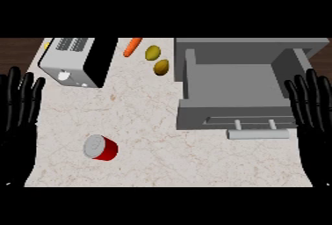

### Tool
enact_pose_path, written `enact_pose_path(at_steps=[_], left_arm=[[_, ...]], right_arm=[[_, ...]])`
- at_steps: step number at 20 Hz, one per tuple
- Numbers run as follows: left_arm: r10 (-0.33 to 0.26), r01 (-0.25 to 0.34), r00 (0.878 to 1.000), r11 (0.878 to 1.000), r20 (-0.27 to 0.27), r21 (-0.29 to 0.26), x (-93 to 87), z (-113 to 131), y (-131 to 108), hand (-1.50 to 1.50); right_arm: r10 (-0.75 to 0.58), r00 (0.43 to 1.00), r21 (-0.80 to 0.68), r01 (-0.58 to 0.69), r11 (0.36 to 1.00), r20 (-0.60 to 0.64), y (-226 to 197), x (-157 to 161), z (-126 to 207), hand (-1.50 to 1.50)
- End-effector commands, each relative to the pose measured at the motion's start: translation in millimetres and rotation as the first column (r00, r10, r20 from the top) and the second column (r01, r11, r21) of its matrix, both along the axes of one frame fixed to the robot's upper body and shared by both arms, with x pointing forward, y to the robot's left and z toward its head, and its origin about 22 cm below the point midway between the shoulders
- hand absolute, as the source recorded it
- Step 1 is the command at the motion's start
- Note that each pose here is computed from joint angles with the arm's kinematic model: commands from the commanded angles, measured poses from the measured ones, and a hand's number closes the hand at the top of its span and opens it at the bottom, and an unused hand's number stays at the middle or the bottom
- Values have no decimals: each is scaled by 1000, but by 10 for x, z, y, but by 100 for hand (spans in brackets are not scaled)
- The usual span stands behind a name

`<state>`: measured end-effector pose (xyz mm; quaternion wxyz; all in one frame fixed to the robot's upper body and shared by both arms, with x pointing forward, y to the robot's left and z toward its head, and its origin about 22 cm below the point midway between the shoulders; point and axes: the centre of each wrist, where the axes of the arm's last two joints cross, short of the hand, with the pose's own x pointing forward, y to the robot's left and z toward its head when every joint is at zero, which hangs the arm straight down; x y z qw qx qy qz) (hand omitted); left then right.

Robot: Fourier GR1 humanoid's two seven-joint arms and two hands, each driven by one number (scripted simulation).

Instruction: Pick up the can, place it into the drawer and close the drawer

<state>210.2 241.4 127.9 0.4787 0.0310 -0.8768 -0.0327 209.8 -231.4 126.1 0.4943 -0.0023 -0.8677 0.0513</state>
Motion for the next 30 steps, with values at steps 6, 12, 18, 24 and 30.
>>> enact_pose_path(at_steps=[6, 12, 18, 24, 30], left_arm=[[-729, 729, 684, 684, -39, 15, -2, -26, -190, -150], [-660, 740, 634, 670, -404, 66, -35, -103, 670, -150], [-660, 743, 616, 668, -429, 39, -65, 149, 1267, -150], [-677, 754, 602, 657, -423, 22, 93, 113, 1573, -150], [-667, 728, 576, 682, -473, -76, 45, 344, 1537, -150]], right_arm=[[33, 999, 2, -33, 999, -35, 8, 14, -86, -150], [-260, 915, 44, 287, 957, -309, -356, -125, -169, -150], [-251, 919, 13, 267, 964, -304, -586, -319, -127, -150], [-261, 914, 5, 276, 961, -310, -815, -574, -275, -150], [-238, 924, 35, 260, 965, -299, -978, -829, -364, -150]])
